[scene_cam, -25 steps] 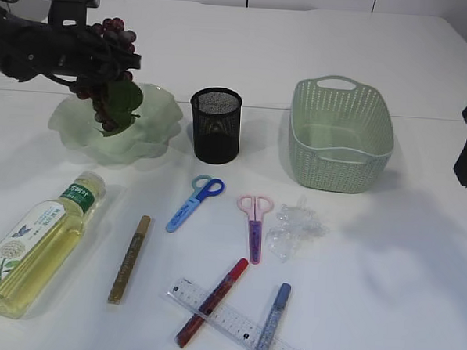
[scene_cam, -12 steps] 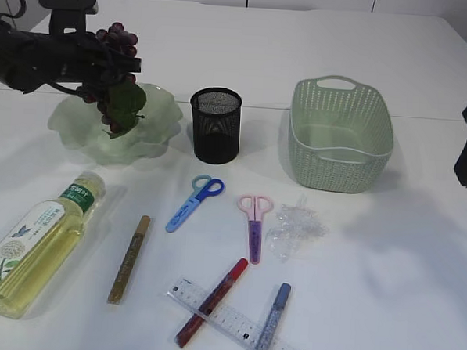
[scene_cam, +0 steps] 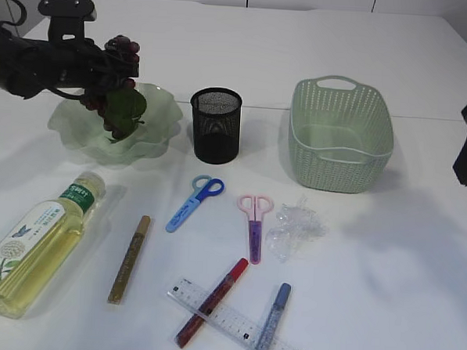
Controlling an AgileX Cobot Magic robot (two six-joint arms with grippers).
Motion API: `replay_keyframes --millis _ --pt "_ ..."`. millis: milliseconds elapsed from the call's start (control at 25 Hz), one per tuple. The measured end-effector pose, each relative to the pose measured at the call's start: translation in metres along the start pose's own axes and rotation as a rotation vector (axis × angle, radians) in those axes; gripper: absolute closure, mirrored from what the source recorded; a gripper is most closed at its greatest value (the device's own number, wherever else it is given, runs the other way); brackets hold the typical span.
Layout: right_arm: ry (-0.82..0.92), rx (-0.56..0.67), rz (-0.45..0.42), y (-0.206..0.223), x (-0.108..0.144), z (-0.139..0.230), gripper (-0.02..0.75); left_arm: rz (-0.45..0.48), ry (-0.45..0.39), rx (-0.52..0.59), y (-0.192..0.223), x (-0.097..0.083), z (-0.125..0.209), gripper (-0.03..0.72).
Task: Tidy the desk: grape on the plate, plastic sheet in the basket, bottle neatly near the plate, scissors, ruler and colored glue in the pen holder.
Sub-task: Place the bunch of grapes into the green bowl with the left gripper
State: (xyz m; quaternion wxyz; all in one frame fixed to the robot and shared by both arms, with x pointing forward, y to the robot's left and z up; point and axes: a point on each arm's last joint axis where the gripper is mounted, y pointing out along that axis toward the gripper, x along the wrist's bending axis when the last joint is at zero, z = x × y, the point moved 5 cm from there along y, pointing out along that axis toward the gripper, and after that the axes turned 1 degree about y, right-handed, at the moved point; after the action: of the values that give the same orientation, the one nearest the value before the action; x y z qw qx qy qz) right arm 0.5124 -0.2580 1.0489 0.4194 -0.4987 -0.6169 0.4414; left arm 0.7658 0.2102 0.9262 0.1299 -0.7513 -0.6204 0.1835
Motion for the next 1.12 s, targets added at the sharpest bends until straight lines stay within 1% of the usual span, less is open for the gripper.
replay_keyframes --millis 360,720,800,960,1120 --pt "0.000 -0.007 0.000 0.000 0.000 -0.001 0.242 -0.003 -0.040 -0.002 0.003 0.001 0.004 0.329" --pt "0.001 -0.009 -0.003 0.000 0.000 -0.001 0.242 -0.005 -0.045 -0.001 0.003 0.001 0.004 0.325" --pt "0.001 -0.009 -0.003 0.000 0.000 -0.001 0.243 -0.014 -0.045 0.019 0.003 0.002 0.007 0.325" --pt "0.001 -0.009 -0.003 0.000 0.000 -0.001 0.244 -0.058 -0.051 0.104 -0.006 0.007 0.008 0.326" --pt "0.001 -0.009 -0.003 0.000 0.000 -0.001 0.244 -0.105 -0.098 0.175 -0.025 0.009 -0.002 0.327"
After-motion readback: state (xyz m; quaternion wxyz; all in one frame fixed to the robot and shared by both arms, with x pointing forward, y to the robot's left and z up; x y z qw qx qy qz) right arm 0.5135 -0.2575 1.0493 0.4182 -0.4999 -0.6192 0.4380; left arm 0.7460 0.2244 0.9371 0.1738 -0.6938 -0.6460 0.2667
